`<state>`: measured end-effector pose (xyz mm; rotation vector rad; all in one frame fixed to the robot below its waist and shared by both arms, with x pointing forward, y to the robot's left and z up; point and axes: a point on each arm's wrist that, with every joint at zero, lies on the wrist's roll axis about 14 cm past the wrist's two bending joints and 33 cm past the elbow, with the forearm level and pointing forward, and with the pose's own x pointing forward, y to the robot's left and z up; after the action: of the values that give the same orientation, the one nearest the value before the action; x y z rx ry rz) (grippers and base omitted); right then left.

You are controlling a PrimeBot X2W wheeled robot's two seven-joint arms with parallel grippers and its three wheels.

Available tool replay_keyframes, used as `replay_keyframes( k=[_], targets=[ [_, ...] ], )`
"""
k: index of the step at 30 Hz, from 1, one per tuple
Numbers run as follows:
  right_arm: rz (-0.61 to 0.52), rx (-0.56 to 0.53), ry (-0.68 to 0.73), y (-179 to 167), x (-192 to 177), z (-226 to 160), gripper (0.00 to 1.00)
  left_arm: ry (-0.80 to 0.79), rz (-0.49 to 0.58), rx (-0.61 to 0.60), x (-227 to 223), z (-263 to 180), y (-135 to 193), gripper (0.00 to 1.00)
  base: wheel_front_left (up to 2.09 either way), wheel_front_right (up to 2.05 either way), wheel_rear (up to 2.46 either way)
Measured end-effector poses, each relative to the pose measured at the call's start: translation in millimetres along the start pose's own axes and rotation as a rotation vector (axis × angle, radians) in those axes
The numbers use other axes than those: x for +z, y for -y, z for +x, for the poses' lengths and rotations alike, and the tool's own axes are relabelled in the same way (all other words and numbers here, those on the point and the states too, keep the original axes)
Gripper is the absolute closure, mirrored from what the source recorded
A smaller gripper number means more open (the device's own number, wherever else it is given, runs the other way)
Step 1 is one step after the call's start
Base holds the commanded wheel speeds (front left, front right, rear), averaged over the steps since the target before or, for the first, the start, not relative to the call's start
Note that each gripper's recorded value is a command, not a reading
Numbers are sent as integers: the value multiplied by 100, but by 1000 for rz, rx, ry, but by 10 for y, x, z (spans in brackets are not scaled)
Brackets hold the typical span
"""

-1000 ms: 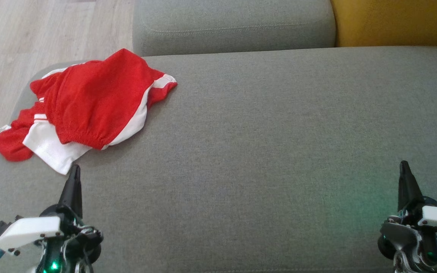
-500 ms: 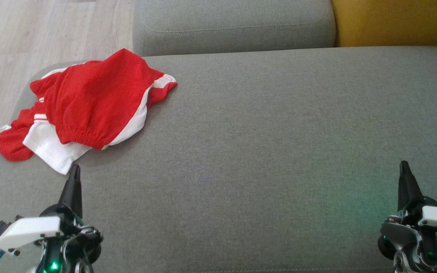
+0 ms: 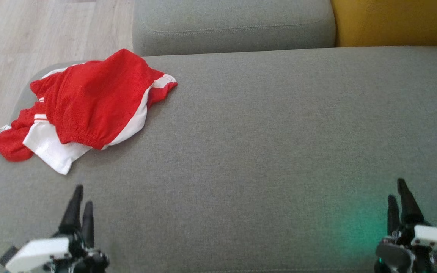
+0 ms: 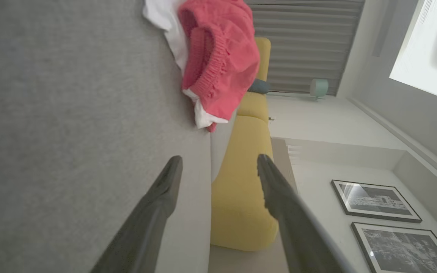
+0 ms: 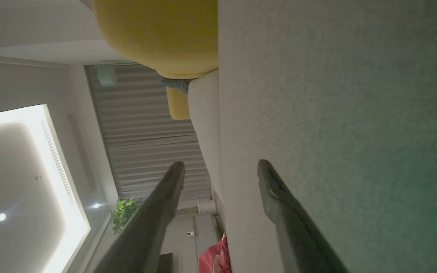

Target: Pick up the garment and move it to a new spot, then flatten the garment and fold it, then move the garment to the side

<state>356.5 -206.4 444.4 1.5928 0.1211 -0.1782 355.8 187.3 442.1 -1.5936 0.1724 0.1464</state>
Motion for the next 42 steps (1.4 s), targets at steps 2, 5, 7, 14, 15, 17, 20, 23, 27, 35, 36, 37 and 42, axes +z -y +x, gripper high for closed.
replay_keyframes(
  k=[2,5,7,14,15,17,20,23,27,35,36,37,42],
  targets=[
    [2,-34,2,123,1,-61,0,1,-5,42,-10,-73,-147,0,0,0,0],
    [-3,-38,4,137,-7,-74,0,5,-4,42,-14,-80,-149,0,0,0,0],
    [-5,-33,-1,123,-28,-70,0,4,1,33,-27,-65,-110,0,0,0,0],
    [-61,-15,7,57,-39,-63,0,3,64,10,-62,-52,-9,0,0,0,0],
    [-71,-11,11,44,-36,-61,0,7,73,7,-61,-50,7,0,0,0,0],
    [-93,-2,9,13,-42,-58,0,4,96,4,-70,-49,25,0,0,0,0],
    [-129,11,13,-32,-42,-54,0,4,129,-10,-85,-45,73,0,0,0,0],
    [-169,24,16,-77,-45,-51,0,0,174,-17,-119,-42,109,0,0,0,0],
    [-234,45,10,-145,-77,-47,0,-1,232,-34,-145,-42,167,0,0,0,0],
    [-368,81,3,-254,-143,-48,0,-15,369,-58,-239,-41,260,0,0,0,0],
    [-378,82,3,-258,-147,-48,0,-12,388,-63,-241,-41,272,0,0,0,0],
    [-394,84,4,-261,-153,-50,0,-12,411,-67,-250,-41,283,0,0,0,0],
    [-459,99,-4,-295,-203,-53,0,-22,484,-81,-304,-45,310,0,0,0,0]
  ],
)
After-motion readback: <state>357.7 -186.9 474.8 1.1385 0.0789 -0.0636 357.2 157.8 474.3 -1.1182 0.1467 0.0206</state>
